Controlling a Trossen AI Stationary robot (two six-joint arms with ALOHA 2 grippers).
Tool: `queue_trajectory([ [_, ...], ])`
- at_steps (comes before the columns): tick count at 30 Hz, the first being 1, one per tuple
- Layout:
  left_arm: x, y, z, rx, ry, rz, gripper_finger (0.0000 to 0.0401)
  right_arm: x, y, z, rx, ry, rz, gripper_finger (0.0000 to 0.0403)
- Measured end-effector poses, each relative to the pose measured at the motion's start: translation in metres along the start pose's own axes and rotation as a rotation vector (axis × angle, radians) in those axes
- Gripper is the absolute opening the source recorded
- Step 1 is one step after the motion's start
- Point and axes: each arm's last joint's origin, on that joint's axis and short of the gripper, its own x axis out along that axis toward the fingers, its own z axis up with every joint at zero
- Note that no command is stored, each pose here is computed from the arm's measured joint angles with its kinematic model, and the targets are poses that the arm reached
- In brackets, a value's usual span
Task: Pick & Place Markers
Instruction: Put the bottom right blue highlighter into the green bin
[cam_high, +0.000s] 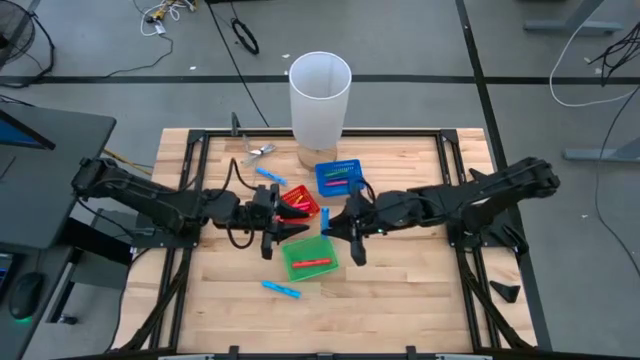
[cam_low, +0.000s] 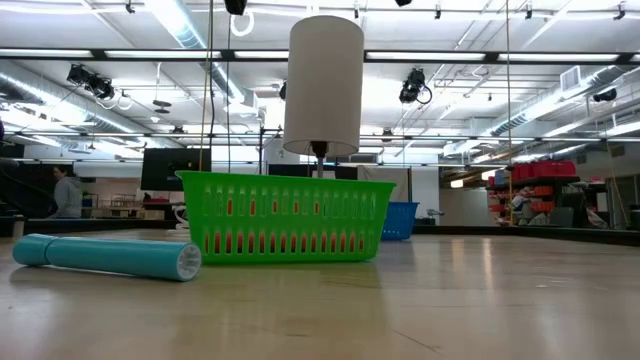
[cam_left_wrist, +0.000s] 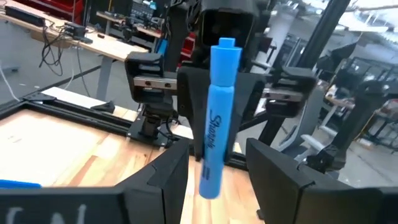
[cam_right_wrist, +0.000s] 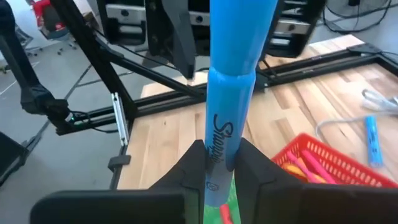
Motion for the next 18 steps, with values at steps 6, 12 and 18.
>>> queue_trajectory([
  [6,0.003,-0.006,0.015,0.034,0.001,0.001,0.0167,0.014,0.002,0.014,-0.038,0.0,0.021,0.0045],
  [12,0.008,-0.007,0.012,0.037,0.021,0.003,0.0167,0.02,0.003,0.026,-0.059,-0.019,0.034,0.0045],
  [18,0.012,-0.008,0.009,0.027,0.015,-0.012,0.0167,0.023,0.002,0.031,-0.066,-0.021,0.036,0.0045],
])
